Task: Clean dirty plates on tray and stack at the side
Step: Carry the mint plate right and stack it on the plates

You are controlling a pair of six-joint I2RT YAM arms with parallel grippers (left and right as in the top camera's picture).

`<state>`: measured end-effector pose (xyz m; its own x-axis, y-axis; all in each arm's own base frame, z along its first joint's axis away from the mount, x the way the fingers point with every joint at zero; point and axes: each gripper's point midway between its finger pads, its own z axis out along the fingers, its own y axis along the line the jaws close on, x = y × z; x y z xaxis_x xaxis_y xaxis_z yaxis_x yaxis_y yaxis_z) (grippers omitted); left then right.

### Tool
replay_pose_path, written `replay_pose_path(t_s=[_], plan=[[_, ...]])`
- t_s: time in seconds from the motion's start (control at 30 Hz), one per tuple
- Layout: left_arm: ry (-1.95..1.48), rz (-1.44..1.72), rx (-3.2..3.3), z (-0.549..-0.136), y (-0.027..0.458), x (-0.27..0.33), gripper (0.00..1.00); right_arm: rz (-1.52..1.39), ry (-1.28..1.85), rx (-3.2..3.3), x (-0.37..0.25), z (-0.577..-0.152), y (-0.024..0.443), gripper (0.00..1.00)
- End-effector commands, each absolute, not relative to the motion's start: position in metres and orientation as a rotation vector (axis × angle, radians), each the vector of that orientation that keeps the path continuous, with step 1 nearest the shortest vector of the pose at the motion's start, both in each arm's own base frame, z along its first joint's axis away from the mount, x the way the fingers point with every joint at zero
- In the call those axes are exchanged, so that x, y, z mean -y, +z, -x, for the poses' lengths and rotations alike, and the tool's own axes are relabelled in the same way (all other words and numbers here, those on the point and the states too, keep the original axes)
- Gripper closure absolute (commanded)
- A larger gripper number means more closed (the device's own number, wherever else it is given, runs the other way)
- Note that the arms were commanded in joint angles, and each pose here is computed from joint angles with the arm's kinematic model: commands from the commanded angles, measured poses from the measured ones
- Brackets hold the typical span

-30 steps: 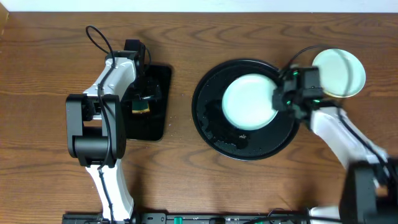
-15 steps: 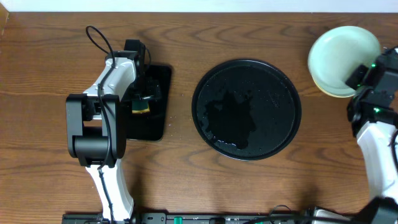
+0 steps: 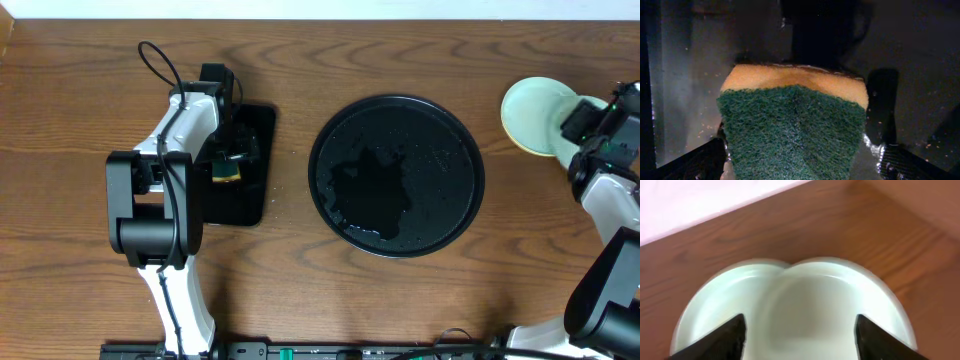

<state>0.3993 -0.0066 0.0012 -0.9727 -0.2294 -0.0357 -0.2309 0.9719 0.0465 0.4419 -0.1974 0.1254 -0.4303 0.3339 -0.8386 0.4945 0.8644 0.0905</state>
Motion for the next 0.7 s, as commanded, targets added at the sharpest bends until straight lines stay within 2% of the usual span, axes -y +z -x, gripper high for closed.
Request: replay_pose_path(t_s=[0.0,0.13,0.17,0.33,0.47,0.6,0.67], plan=[[0.103,0.348,-3.108,-0.396,-0.004,0.004,0.04,-0.448,-0.046,-2.118,0.164,-0.457,0.140,0.29],[0.103,0.348,-3.108,-0.396,-0.004,0.004,0.04,-0.512,-0.103,-2.200,0.170,-0.444,0.129,0.31],[0.103,0.348,-3.108,-0.396,-0.004,0.004,0.04,-0.577,-0.178,-2.237,0.183,-0.431,0.119,0.29],[0.103,0.348,-3.108,-0.396,-0.004,0.004,0.04,-0.822,-0.224,-2.245,0.227,-0.397,0.102,0.30],[0.103,0.348,-3.108,-0.396,-0.004,0.004,0.04,-1.060,-0.243,-2.205,0.270,-0.357,0.093,0.36],[0.103,0.348,-3.108,-0.396,-0.004,0.004,0.04,-1.346,-0.251,-2.137,0.310,-0.307,0.077,0.38],[0.103,0.348,-3.108,-0.396,-0.004,0.004,0.04,-1.422,-0.226,-2.118,0.324,-0.290,0.066,0.43]])
